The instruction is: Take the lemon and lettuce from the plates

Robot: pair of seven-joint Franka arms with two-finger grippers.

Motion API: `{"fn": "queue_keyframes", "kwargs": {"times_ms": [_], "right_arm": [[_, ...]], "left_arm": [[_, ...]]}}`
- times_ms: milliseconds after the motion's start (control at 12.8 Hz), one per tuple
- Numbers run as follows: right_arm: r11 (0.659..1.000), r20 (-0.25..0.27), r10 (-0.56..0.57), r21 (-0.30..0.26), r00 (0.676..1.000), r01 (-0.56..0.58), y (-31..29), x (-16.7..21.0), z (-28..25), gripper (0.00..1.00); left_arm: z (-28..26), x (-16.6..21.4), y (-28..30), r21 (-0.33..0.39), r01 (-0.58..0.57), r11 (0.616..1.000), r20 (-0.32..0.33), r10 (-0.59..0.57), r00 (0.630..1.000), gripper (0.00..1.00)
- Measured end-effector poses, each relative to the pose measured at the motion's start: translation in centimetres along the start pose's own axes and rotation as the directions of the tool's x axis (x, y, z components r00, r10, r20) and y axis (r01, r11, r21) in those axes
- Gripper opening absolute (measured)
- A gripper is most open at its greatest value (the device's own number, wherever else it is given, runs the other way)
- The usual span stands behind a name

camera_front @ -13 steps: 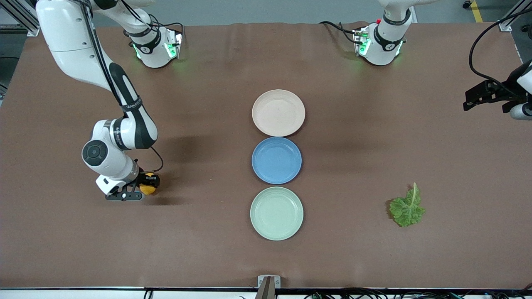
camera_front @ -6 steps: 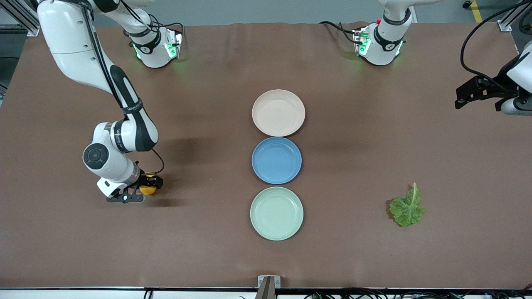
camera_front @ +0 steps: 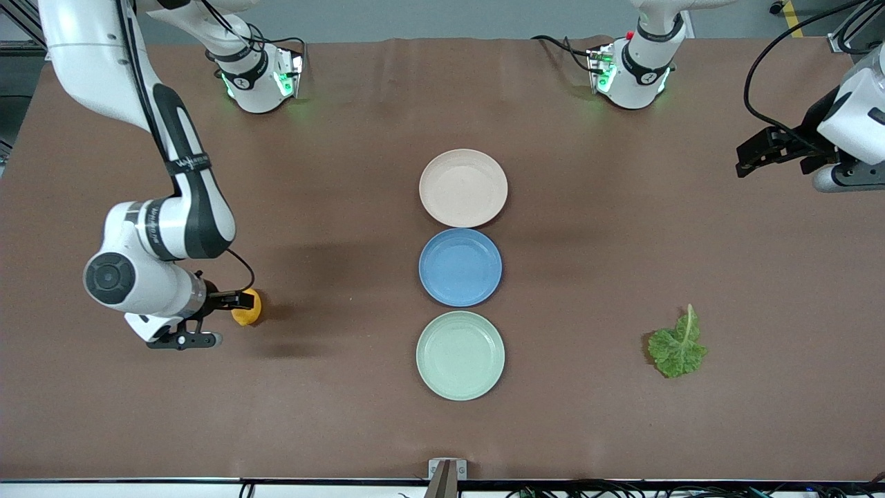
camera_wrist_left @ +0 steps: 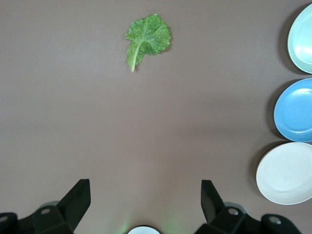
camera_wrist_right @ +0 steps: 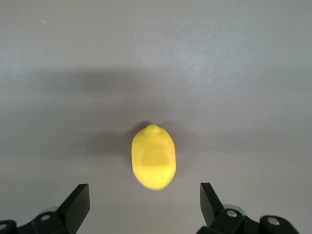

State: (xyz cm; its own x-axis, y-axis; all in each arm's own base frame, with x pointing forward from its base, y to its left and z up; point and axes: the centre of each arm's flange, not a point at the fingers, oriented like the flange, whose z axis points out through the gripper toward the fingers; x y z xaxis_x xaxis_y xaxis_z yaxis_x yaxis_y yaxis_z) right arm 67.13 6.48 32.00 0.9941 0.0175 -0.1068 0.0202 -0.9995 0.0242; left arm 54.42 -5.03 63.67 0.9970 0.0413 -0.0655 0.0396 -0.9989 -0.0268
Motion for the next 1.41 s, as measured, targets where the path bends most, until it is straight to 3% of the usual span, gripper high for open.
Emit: {"fn": "queue_keyframes", "kwargs": {"times_ms": [235, 547, 1017, 1408], "right_arm": [[1.0, 0.001, -0.004, 0.008, 1.0, 0.004, 1.8, -1.3, -6.6, 1.0], [1.0, 0.059, -0.01, 0.029, 0.998, 0.008, 7.6, -4.0, -14.0, 1.0], [0.998, 0.077, 0.04, 0.038, 0.996, -0.043, 8.4, -6.6, -18.1, 1.0], [0.997, 0.035, 0.062, 0.038, 0.997, -0.063, 9.5, -6.7, -20.9, 1.0]], "left_arm": [[0.0, 0.2, -1.9, -0.002, 0.008, 1.0, 0.0, -0.008, 1.0, 1.0], [0.0, 0.3, -3.2, -0.003, 0.004, 1.0, 0.002, -0.004, 1.0, 1.0], [-0.6, -0.2, -2.8, -0.002, -0.021, 1.0, -0.01, 0.021, 1.0, 1.0], [-0.6, -0.5, -0.2, 0.001, -0.071, 0.997, -0.01, 0.071, 0.997, 1.0]]}}
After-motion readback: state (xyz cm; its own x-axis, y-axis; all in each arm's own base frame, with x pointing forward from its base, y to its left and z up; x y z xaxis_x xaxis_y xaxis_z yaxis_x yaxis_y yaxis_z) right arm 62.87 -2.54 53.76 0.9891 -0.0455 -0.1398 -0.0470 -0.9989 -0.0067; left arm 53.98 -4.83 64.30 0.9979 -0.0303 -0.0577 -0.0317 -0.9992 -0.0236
